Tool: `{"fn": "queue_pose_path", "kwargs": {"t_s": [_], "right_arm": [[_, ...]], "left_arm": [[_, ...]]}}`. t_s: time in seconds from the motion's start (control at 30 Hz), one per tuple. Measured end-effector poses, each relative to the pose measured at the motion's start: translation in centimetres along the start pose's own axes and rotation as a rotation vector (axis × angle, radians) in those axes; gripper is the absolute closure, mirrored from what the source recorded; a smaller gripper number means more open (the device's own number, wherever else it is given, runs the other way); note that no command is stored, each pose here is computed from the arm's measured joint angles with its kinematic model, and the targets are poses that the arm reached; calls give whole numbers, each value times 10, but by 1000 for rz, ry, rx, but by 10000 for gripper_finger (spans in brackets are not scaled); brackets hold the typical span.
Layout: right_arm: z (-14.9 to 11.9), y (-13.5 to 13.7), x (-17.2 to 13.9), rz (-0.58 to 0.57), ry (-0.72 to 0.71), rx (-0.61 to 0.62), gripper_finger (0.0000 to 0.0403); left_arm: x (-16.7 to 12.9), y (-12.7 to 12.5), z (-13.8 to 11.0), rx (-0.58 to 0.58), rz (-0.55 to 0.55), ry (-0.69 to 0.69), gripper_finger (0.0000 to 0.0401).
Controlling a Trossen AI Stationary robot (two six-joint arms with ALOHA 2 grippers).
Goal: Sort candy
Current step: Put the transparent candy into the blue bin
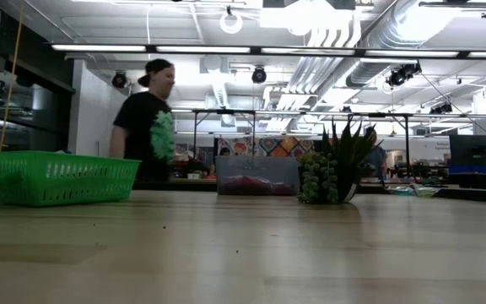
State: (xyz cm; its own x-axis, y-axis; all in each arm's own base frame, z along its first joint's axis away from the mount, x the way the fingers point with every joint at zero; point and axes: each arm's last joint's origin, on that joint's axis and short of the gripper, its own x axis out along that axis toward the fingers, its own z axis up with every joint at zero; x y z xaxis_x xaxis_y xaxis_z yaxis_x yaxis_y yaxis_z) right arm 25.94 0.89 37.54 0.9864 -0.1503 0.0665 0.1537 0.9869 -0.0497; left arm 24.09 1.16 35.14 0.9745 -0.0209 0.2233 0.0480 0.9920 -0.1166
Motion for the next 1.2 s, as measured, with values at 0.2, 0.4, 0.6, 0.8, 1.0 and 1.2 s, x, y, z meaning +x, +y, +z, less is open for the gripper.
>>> {"fn": "queue_pose_path", "kwargs": {"t_s": [0.2,0.4,0.6,0.8,1.0,1.2], "right_arm": [[4,-1,0,-3,-12,21,158],[3,0,0,-2,6,20,158],[3,0,0,-2,5,21,158],[2,0,0,-2,8,20,158],[-3,0,0,1,68,8,158],[-10,0,-1,5,138,-7,158]], "left_arm": [[0,1,0,-118,18,-3,196],[0,2,-1,-270,72,-4,196],[0,2,-3,-273,67,23,196],[-6,-6,-9,-413,76,464,196],[-48,-42,-36,-737,335,1132,196],[-98,-94,-89,-1026,727,1410,196]]}}
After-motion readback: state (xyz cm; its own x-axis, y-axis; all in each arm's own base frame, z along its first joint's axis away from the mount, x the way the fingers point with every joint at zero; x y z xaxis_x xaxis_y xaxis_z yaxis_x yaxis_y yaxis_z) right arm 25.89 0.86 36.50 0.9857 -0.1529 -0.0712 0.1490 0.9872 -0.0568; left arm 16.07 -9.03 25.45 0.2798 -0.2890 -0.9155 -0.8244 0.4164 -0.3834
